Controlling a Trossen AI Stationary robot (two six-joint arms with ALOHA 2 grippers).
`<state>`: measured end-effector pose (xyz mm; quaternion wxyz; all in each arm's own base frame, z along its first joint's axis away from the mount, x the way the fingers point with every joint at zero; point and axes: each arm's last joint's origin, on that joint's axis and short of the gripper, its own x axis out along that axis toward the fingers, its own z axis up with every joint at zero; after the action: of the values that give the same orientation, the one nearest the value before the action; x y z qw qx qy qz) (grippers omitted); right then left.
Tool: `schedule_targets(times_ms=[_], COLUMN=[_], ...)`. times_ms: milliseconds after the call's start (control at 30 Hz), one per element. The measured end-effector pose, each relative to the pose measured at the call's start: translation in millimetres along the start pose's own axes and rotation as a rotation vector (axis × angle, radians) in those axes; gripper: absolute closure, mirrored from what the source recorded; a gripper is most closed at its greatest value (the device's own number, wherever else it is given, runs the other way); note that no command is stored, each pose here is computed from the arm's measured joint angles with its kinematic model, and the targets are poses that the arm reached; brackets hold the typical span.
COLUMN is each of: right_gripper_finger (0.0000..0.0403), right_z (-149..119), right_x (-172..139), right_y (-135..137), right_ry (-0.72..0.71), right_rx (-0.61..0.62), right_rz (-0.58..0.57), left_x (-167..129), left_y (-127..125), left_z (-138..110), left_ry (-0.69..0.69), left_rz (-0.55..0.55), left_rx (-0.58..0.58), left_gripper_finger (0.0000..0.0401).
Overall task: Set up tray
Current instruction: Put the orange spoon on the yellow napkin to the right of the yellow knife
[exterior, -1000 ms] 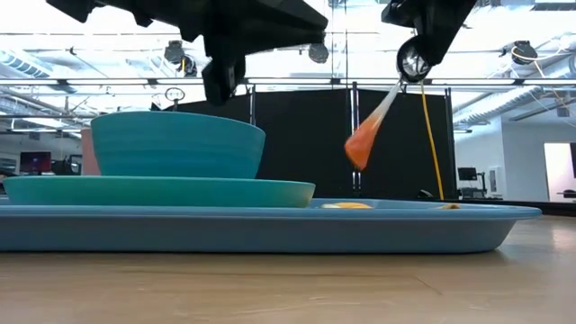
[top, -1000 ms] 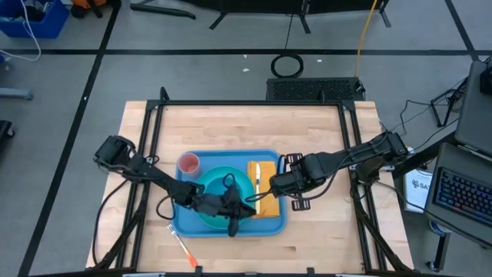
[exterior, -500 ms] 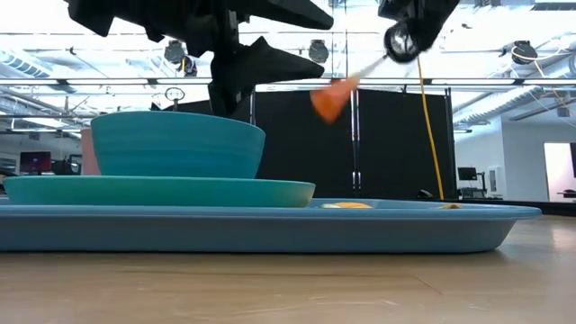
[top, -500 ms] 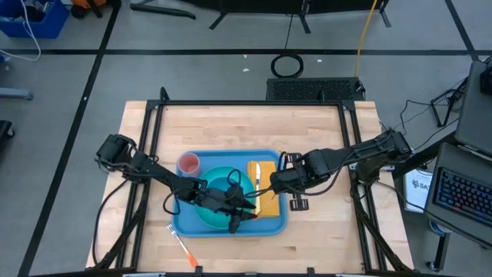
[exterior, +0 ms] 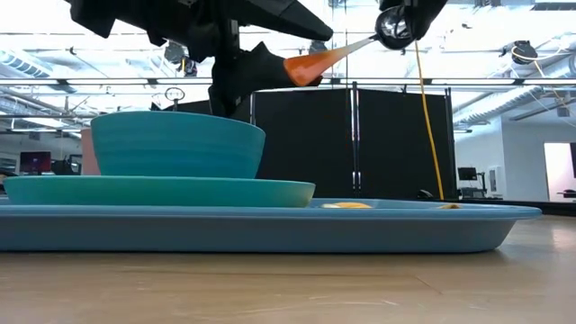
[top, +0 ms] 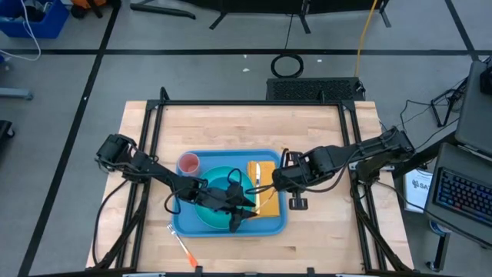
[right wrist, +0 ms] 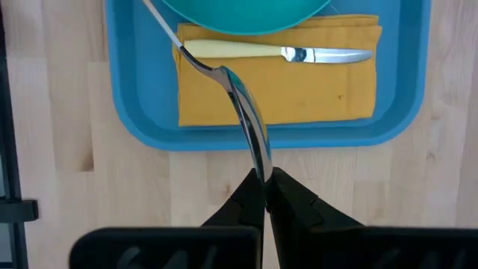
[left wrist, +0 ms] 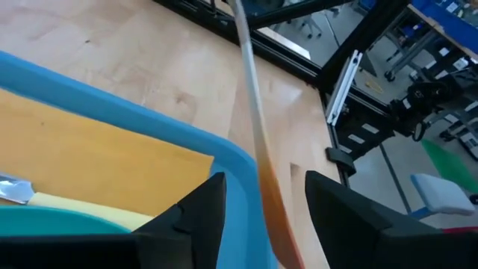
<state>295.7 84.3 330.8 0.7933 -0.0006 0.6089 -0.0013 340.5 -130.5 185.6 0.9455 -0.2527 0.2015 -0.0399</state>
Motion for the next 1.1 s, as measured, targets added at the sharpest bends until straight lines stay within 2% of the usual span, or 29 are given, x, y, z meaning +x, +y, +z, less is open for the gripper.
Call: schedule_targets(times_ms=[167, 267, 367, 567, 600, 767, 1100], right_gripper_finger=[0.0403, 0.0403, 0.0403, 0.0403, 0.0403, 0.0397, 0.0353], right_z=[2.4, 2.9, 2.7, 2.4, 2.4, 3.9, 5.0], right_x=[0.2, 0.2, 0.2, 0.2, 0.1, 0.1, -0.6], right_y=[-2.4, -1.8, -1.8, -1.6, -1.5, -1.2, 0.4], right_ry=[-0.015, -0.016, -0.014, -0.008, -0.009, -0.024, -0.038], right_rx=[0.011, 0.01, 0.007, 0.011, 0.012, 0.024, 0.0], right_rz=[0.006, 0.031, 0.03, 0.039, 0.04, 0.045, 0.057], left_x=[0.0, 0.0, 0.0, 0.0, 0.3, 0.1, -0.9], left_y=[0.9, 1.7, 1.0, 1.9, 2.5, 2.3, -6.4], left_z=[-1.3, -2.4, -1.7, -2.1, -2.5, -3.2, -0.4], left_ry=[0.014, 0.025, 0.018, 0.018, 0.021, 0.01, -0.062], left_rz=[0.01, 0.018, 0.012, 0.026, 0.029, 0.046, 0.014], left_rx=[-0.002, -0.002, -0.011, -0.005, -0.004, 0.006, 0.055], left_gripper_finger=[0.0213, 0.0227, 0.0266, 0.0378, 0.0386, 0.0393, 0.0396])
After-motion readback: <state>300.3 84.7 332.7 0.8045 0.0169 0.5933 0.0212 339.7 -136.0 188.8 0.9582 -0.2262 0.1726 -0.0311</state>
